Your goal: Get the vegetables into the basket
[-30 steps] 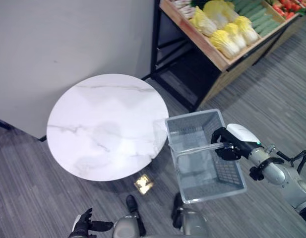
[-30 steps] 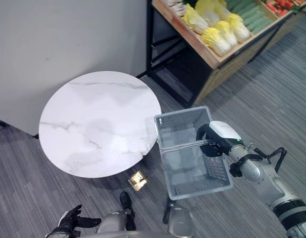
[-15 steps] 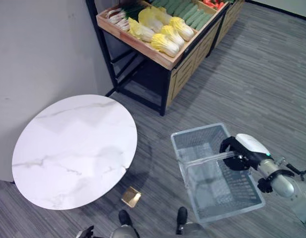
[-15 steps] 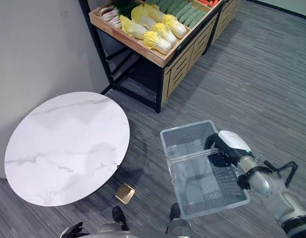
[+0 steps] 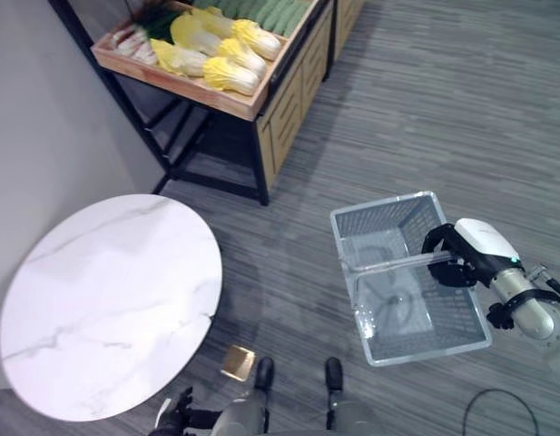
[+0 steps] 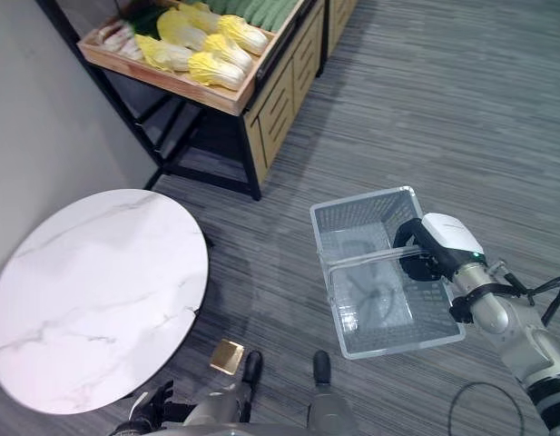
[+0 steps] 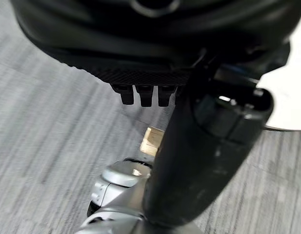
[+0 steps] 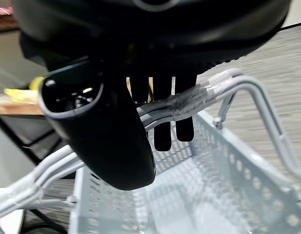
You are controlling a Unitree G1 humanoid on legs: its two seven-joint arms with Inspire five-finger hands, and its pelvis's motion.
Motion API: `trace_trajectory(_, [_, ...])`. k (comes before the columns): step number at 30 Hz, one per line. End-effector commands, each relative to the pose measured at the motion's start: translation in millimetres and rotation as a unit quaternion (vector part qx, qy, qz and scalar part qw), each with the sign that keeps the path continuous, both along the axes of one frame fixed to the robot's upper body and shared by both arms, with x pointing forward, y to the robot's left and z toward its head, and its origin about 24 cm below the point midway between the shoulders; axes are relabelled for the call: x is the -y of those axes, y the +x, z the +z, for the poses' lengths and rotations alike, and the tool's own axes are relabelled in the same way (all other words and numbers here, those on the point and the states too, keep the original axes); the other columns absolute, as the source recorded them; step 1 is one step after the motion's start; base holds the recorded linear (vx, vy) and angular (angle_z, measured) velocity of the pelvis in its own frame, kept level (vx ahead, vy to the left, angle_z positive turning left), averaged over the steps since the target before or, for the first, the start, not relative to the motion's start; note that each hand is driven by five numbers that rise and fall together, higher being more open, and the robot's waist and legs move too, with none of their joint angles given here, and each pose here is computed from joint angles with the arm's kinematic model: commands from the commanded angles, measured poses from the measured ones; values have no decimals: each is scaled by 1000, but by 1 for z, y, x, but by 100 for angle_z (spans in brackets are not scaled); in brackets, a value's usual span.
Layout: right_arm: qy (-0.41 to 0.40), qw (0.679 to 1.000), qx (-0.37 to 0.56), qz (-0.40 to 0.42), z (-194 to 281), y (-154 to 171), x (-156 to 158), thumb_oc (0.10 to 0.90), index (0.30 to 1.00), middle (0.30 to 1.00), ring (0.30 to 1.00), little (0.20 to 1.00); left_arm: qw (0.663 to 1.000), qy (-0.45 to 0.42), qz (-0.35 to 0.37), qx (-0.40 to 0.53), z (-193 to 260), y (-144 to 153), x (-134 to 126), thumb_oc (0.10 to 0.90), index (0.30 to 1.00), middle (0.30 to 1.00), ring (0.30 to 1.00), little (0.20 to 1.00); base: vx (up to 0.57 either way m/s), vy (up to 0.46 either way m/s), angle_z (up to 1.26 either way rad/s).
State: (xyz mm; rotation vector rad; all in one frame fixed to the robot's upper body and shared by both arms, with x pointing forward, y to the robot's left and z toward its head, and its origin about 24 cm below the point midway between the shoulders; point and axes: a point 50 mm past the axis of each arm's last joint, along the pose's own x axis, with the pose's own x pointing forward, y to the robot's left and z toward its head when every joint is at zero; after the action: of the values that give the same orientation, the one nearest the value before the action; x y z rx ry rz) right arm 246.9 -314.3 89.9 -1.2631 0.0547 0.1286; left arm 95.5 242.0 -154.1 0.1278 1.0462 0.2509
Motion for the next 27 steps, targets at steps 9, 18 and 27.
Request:
trace_trajectory(9, [91, 990, 106, -30, 14, 17, -5, 400, 300, 300, 300, 300, 998, 46, -31, -22, 4, -12, -24, 900, 1000, 1000, 1000, 1000, 62, 196, -41])
trace_trajectory(18, [122, 979, 16, -165, -66, -18, 15, 400, 300, 300, 300, 300, 997, 58, -26, -37, 3, -22, -28, 900, 1000, 1000, 1000, 1000, 69, 72, -27])
trace_trajectory(27, [152, 954, -37, -256, -117, -44, 15, 400, 300, 300, 300, 300, 996, 50, -46, -58, -5, -24, -6, 900, 1000, 1000, 1000, 1000, 19, 15, 6])
